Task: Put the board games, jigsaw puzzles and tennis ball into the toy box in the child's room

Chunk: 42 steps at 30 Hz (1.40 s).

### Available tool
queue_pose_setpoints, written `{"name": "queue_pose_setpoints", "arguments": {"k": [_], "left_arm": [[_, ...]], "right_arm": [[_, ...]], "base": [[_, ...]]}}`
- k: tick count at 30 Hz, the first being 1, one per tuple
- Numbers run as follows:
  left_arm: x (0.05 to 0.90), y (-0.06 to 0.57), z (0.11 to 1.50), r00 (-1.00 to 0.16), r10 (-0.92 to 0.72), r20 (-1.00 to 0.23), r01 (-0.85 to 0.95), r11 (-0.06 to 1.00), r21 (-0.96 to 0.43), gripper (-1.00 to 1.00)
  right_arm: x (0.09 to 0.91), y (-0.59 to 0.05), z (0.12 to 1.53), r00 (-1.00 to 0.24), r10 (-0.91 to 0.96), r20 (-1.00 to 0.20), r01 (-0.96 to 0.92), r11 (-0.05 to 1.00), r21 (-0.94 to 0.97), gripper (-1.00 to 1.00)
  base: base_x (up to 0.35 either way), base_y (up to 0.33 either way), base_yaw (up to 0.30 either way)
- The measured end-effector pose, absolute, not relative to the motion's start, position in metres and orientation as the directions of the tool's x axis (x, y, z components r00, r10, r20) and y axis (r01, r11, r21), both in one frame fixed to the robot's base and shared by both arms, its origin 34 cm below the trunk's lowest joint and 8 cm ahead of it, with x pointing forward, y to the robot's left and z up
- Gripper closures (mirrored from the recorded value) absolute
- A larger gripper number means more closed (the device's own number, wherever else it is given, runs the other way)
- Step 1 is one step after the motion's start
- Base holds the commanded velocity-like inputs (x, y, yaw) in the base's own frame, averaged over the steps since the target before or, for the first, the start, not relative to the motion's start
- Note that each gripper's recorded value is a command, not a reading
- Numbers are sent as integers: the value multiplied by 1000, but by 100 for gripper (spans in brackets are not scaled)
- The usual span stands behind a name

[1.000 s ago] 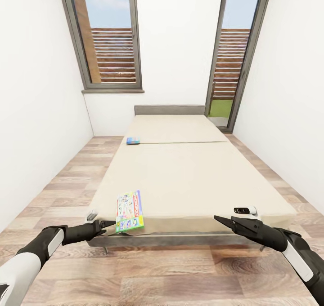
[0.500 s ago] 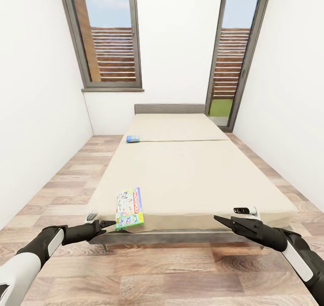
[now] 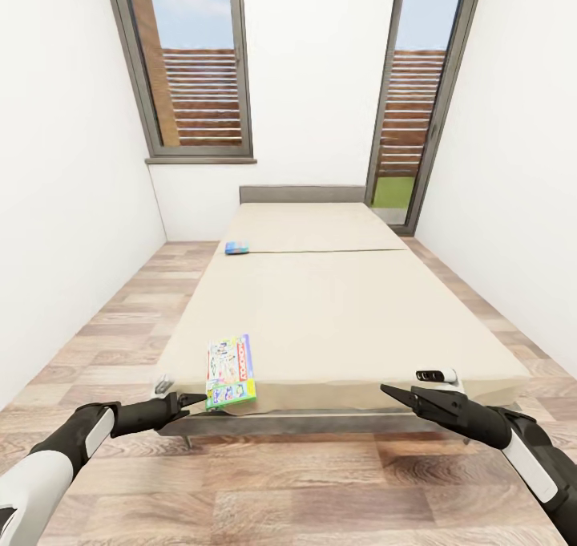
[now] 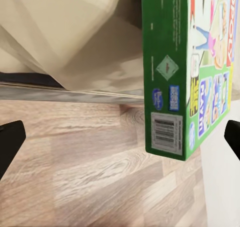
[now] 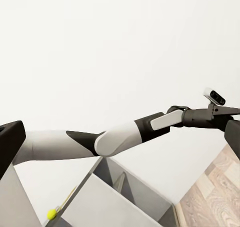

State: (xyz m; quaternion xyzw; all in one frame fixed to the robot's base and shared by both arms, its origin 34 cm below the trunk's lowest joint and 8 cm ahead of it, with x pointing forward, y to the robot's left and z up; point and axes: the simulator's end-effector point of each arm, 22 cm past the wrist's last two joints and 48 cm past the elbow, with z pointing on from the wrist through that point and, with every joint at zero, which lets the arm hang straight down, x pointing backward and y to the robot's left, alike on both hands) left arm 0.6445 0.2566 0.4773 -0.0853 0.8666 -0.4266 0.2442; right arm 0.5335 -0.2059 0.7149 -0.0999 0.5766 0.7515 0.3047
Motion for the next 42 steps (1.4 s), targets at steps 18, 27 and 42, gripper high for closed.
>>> {"name": "queue_pose_setpoints", "arguments": {"k": [18,27,42], "left_arm": [[645,257,477,-865,-355,-355,64,623,-780,-100],[645,256,478,-864,-354,-356,67,622,-780,-100],[645,255,478,-864,-354,-357,68,621,-781,-100]], "right_arm": [[533,-206,715,-793,343,-503,-574,-149,805,-100],[533,-206,715,-793,342,-503,-575,-148,805,-100],[533,-206,715,-793,342,-504,-575,-148,805,-100]], "base": [[0,-82,0],[0,-11,0],[62,-1,0]]}}
